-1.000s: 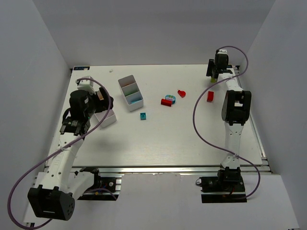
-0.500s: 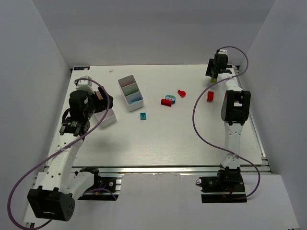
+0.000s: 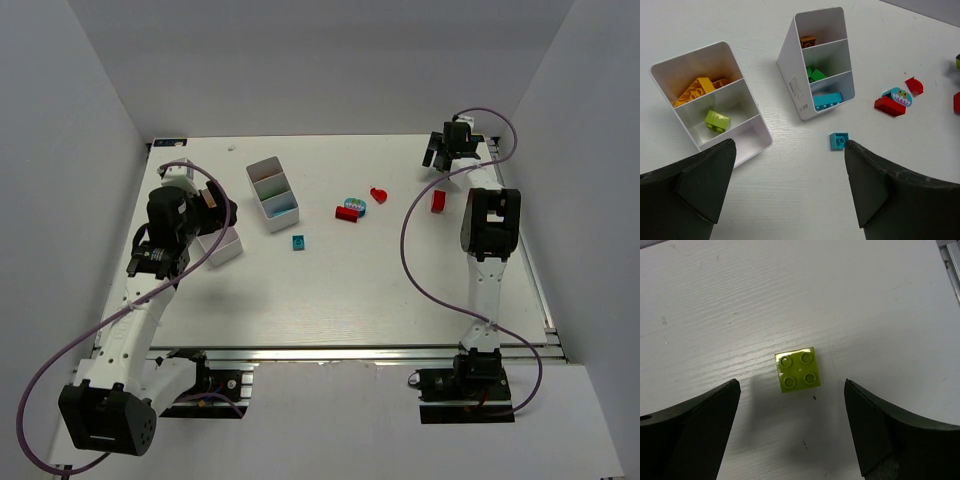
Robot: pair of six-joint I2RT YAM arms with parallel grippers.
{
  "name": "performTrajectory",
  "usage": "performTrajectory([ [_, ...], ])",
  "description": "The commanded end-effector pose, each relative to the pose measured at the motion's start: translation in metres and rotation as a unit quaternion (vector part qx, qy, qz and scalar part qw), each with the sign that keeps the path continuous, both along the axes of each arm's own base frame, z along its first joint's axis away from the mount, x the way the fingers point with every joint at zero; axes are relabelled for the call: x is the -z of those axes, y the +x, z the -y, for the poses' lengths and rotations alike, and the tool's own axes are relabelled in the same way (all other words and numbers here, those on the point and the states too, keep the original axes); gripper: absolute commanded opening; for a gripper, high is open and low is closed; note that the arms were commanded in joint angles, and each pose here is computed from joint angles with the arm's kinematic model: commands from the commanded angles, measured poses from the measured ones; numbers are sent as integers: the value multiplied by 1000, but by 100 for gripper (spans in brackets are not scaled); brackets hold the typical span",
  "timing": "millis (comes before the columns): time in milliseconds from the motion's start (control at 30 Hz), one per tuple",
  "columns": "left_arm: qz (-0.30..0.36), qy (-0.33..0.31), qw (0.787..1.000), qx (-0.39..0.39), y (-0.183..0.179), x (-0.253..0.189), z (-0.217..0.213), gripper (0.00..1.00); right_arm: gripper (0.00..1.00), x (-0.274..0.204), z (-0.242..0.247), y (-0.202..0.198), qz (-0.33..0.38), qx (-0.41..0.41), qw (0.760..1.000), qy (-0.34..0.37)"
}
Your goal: Sort the legos into containers by color
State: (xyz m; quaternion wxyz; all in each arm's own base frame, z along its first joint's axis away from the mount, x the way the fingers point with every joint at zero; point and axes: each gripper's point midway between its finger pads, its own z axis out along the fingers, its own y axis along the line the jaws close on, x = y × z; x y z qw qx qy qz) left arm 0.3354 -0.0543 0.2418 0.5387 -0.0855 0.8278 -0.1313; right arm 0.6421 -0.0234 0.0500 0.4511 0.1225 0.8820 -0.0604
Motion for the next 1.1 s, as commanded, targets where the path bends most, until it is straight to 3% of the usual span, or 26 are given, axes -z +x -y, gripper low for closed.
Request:
performTrajectory([
  [0, 18, -1, 1000, -6, 4, -12, -2, 98, 89, -20, 7, 5, 27, 28, 999, -9],
  [333, 14, 1, 1000, -9, 2, -13, -4, 98, 89, -5, -10, 25, 1, -20, 999, 27],
  [400, 15, 3, 1000, -13, 1, -15, -6, 98, 89, -11, 6, 29, 2, -9, 999, 35],
  [833, 9, 5, 999, -38, -6, -11, -14, 98, 89, 5, 2, 25, -19, -32, 994, 102],
  [1067, 7, 6, 999, -35, 1, -11, -13, 98, 62, 12, -1, 21, -29, -31, 992, 119],
])
